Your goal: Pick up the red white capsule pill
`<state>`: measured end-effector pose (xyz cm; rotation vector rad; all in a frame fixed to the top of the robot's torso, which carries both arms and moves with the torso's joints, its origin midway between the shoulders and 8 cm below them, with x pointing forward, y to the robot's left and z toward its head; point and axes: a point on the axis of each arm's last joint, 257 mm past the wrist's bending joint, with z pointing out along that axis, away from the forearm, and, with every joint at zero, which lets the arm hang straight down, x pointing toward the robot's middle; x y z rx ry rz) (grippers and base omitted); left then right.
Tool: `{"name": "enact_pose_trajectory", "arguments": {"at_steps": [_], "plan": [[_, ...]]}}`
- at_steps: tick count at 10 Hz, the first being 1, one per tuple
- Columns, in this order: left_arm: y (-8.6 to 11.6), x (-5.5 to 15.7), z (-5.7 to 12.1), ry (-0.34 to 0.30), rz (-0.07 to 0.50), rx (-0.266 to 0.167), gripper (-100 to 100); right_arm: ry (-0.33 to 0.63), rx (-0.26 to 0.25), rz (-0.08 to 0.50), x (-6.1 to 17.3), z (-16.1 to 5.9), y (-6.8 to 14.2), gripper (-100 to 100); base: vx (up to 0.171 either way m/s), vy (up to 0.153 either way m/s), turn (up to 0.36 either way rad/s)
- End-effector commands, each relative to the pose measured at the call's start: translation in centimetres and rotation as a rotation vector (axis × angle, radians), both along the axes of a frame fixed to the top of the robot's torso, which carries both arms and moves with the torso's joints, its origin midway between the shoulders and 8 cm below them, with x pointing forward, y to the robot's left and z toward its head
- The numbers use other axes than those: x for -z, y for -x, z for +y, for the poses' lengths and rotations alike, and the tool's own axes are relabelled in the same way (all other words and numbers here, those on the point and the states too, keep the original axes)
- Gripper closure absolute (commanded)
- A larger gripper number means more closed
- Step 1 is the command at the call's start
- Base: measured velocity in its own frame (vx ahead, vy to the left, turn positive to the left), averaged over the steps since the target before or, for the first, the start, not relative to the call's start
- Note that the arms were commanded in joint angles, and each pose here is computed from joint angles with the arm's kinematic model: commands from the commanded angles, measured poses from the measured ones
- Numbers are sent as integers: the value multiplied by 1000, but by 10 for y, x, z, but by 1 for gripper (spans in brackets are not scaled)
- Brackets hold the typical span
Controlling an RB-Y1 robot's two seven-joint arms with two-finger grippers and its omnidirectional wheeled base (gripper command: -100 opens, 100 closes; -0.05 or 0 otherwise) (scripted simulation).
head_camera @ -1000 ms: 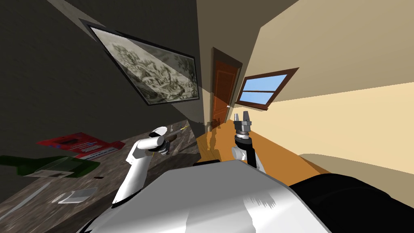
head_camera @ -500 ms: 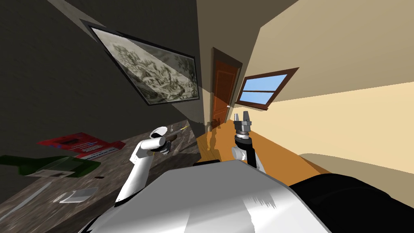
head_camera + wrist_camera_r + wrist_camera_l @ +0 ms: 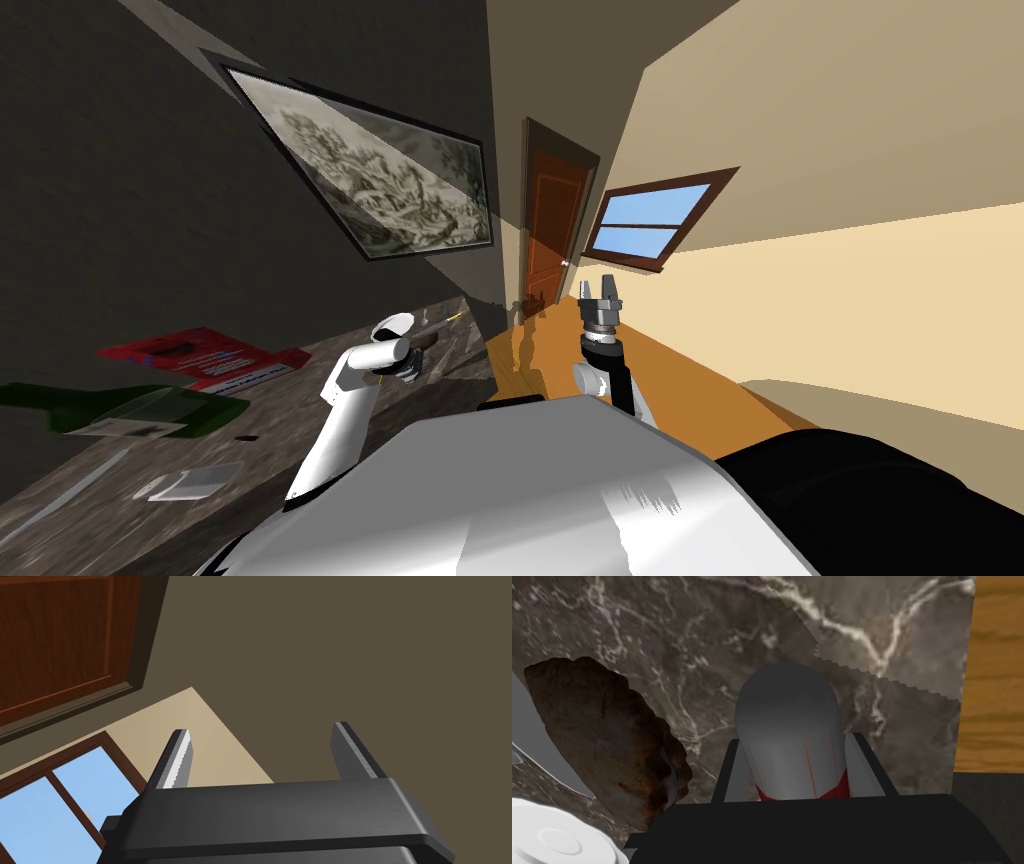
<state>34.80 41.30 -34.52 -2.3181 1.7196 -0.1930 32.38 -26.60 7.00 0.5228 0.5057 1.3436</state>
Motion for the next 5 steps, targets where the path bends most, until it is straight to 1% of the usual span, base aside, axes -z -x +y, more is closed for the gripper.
{"name": "enact_pose_trajectory", "arguments": {"at_steps": [1, 3, 4, 5], "plan": [[2, -10, 1, -1, -1, 2, 100, 0, 0, 0, 0, 0, 0, 0, 2, -7, -2], [5, -19, 2, 0, 0, 2, 100, 0, 0, 0, 0, 0, 0, 0, 4, -10, 2], [4, -16, 2, -1, -2, 3, 100, 0, 0, 0, 0, 0, 0, 0, 0, 0, 0], [5, -17, 2, -1, -1, 3, 0, 0, 0, 0, 0, 0, 0, 0, 0, 0, 0]]}}
